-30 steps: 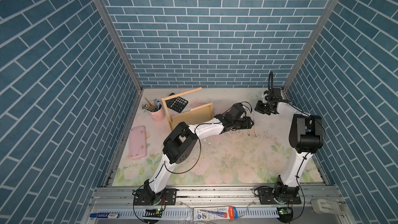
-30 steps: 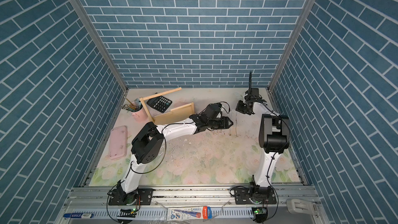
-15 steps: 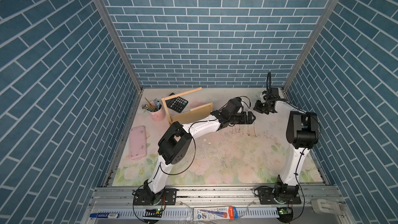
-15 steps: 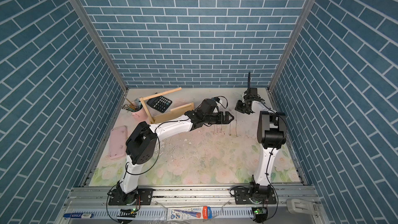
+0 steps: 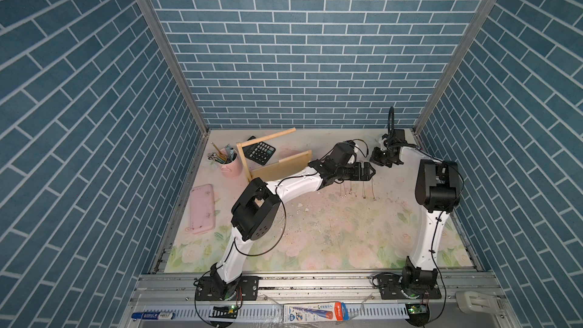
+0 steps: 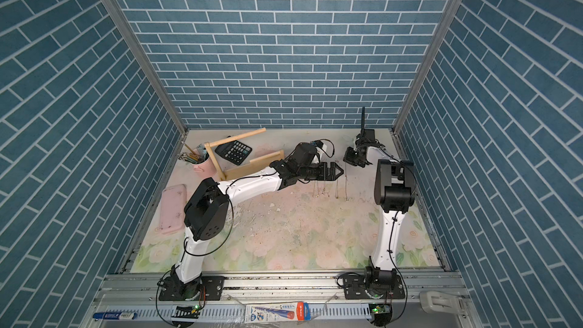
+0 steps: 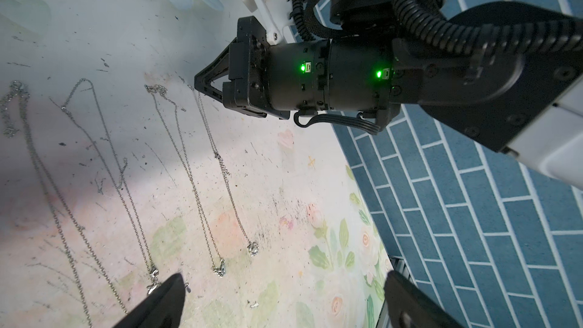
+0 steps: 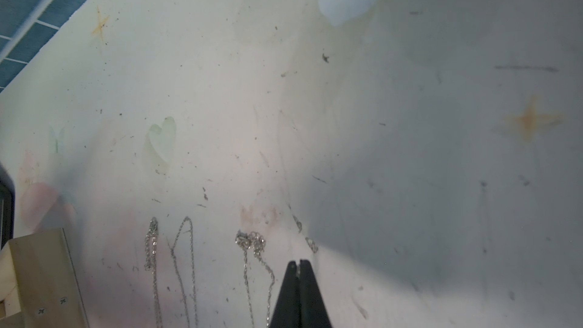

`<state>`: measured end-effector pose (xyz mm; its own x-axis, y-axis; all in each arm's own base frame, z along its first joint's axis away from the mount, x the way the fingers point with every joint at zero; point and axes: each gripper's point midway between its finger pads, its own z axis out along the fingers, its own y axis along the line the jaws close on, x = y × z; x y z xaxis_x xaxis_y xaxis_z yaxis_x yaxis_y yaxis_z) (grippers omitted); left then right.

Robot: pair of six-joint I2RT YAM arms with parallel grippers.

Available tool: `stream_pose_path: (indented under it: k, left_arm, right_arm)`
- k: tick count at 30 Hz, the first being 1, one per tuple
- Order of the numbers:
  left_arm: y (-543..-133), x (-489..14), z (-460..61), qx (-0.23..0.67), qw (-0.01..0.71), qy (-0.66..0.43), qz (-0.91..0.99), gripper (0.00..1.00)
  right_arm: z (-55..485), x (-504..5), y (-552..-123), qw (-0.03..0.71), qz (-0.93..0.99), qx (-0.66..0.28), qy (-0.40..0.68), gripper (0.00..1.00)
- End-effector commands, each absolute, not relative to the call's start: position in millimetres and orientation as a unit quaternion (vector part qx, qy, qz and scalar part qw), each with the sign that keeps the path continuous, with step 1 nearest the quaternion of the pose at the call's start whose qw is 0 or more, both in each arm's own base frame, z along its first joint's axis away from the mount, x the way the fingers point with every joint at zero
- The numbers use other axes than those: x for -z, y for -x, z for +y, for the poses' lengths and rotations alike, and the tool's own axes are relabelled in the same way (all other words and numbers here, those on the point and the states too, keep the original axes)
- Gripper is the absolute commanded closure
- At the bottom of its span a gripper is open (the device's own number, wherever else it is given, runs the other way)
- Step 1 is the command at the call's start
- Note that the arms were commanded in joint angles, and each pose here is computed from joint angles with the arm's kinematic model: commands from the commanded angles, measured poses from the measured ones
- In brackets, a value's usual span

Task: Take the necklace off the jewelry display stand
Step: Place the necklace at the center of the board.

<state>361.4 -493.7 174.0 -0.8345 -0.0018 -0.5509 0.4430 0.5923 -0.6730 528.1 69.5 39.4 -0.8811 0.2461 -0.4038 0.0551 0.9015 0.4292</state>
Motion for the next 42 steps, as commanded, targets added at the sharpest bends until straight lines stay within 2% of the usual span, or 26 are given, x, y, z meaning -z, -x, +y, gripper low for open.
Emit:
stream_pose_path:
  k: [1,35,42]
  left_arm:
    - [-368.5,-185.6,-492.0,0.439,0.266,-0.134,0.848,0.01]
    - [-376.5,-180.4,-487.0,0.444,0.258,-0.126,0.849,0.01]
    - [-377.1,-181.4,-487.8,0.445,0.258,-0.125,0.848,0.01]
  right_arm:
    - [69.7,-25.0,-527.4,0.213,0.953,-0.204,-0.075,1.00]
    - [71.4,-24.4,-535.7,0.204,0.954,-0.208,-0.078,1.00]
    - [71.7,-24.2,-534.9,0.202,0.954,-0.208,-0.078,0.95]
